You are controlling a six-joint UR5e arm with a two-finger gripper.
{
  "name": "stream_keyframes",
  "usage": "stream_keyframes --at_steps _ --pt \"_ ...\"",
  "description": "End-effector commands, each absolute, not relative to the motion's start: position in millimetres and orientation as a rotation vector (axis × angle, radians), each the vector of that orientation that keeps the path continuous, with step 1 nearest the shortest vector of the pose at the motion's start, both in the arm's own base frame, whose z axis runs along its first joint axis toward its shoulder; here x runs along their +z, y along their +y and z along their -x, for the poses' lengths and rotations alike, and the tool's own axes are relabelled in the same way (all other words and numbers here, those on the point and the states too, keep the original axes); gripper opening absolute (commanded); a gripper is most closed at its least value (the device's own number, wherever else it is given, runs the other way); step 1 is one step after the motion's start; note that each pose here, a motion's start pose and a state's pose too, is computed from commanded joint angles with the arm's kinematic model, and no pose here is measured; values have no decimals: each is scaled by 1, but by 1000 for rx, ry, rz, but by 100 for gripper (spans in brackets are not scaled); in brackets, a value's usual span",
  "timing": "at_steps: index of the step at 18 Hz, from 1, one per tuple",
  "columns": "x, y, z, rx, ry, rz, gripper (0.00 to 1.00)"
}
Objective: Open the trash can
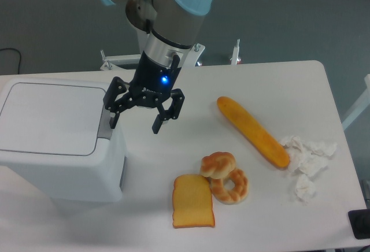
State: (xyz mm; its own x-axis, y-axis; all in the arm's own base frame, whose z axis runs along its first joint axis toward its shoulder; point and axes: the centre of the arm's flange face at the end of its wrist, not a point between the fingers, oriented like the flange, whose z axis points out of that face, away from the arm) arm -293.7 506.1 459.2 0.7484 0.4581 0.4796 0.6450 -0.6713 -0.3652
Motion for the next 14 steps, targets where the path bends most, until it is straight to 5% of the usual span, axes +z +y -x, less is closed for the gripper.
stream_keyframes --at_steps 14 --pt "457 507 295 -480 -833 2426 100"
